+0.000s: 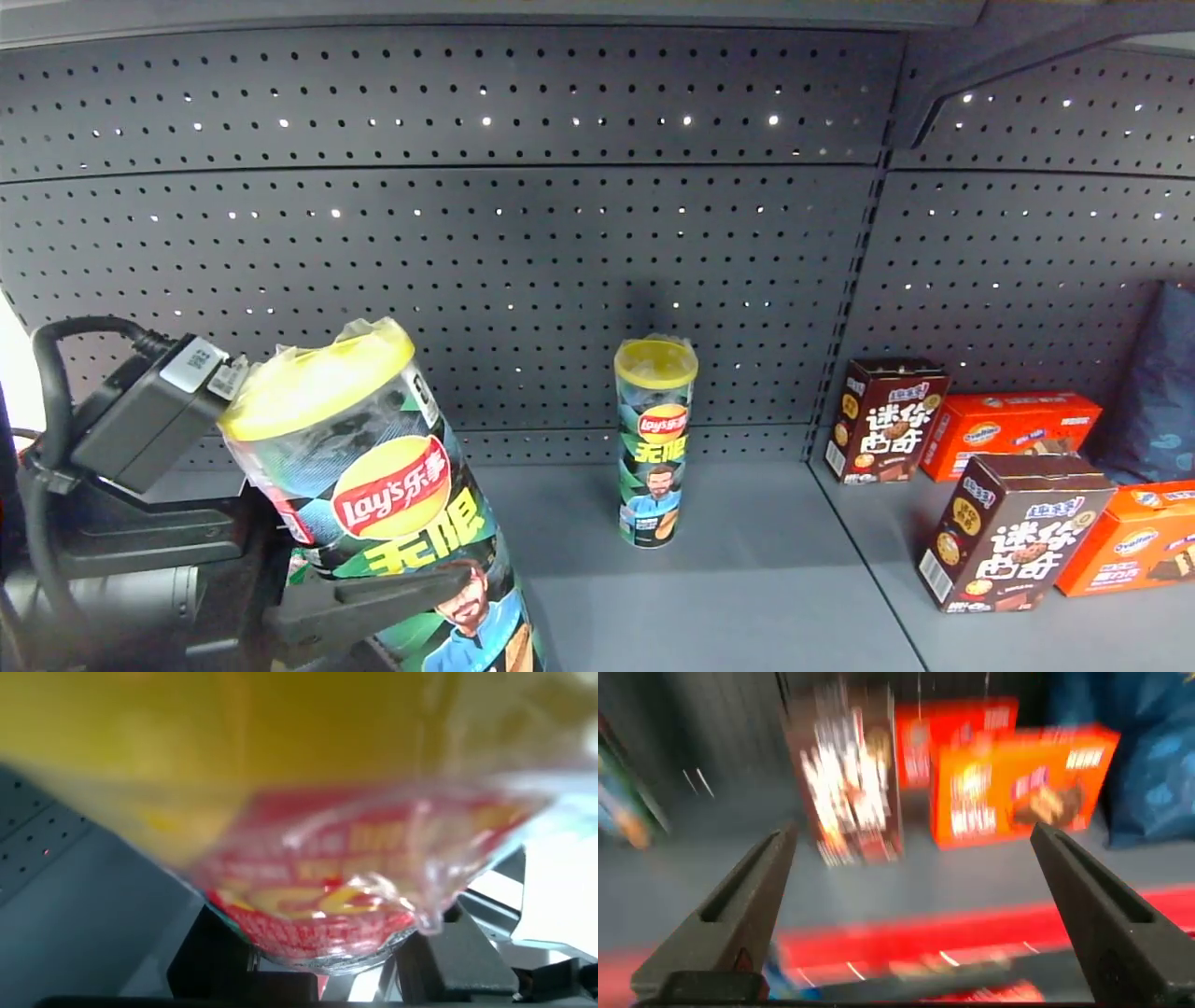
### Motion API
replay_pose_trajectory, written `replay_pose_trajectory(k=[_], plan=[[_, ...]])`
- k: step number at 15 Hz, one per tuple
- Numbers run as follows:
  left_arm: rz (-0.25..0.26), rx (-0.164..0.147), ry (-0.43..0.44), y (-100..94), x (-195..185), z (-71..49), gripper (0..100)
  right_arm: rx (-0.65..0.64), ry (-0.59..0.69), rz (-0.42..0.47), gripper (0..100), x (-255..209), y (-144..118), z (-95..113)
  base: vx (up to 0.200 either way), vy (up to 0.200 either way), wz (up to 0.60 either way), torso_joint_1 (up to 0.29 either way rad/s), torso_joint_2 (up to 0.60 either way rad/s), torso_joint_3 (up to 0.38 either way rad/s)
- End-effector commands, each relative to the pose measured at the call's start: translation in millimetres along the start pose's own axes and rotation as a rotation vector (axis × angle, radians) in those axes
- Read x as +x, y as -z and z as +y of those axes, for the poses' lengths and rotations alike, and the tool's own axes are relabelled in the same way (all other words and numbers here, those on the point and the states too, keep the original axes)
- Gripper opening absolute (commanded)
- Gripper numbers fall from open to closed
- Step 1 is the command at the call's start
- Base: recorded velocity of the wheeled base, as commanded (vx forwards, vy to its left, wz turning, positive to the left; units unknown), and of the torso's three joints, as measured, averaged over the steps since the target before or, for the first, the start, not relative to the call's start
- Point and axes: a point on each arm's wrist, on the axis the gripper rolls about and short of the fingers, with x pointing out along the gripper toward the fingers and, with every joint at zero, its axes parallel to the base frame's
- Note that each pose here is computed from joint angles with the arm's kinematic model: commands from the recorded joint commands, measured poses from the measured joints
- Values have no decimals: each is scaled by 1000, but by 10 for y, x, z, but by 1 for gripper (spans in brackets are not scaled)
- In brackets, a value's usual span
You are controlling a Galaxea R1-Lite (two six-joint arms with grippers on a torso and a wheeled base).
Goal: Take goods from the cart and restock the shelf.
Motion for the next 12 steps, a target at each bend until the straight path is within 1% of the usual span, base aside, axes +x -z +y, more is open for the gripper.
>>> replay_pose_trajectory(k=[1, 2, 3, 4, 5, 6, 7, 8, 10, 12], plan=[[3, 0, -4, 54, -36, -41, 0, 97, -82, 71, 100, 296, -809, 99, 0, 0, 0, 0, 0, 0], [11, -6, -24, 87, -39, -38, 0, -41, -213, 106, 100, 290, -814, 116, 0, 0, 0, 0, 0, 0], [7, -5, -33, 100, -71, -54, 0, -46, -300, 108, 100, 287, -1003, 142, 0, 0, 0, 0, 0, 0], [3, -3, -35, 102, -83, -61, 0, -47, -427, 168, 100, 361, -1204, 194, 0, 0, 0, 0, 0, 0], [8, -8, -34, 122, -82, -62, 0, -51, -538, 204, 100, 406, -1403, 245, 0, 0, 0, 0, 0, 0], [6, -6, -35, 125, -82, -62, 0, -62, -611, 257, 100, 474, -1474, 296, 0, 0, 0, 0, 0, 0], [6, -6, -35, 125, -82, -62, 0, -62, -611, 257, 100, 474, -1474, 296, 0, 0, 0, 0, 0, 0], [6, -6, -35, 125, -82, -62, 0, -111, -726, 350, 100, 630, -1438, 428, 0, 0, 0, 0, 0, 0], [7, -9, -35, 129, -81, -62, 0, -219, -805, 414, 100, 809, -1339, 586, 0, 0, 0, 0, 0, 0], [6, -8, -35, 125, -82, -62, 0, -255, -846, 460, 100, 1016, -1273, 779, 0, 0, 0, 0, 0, 0]])
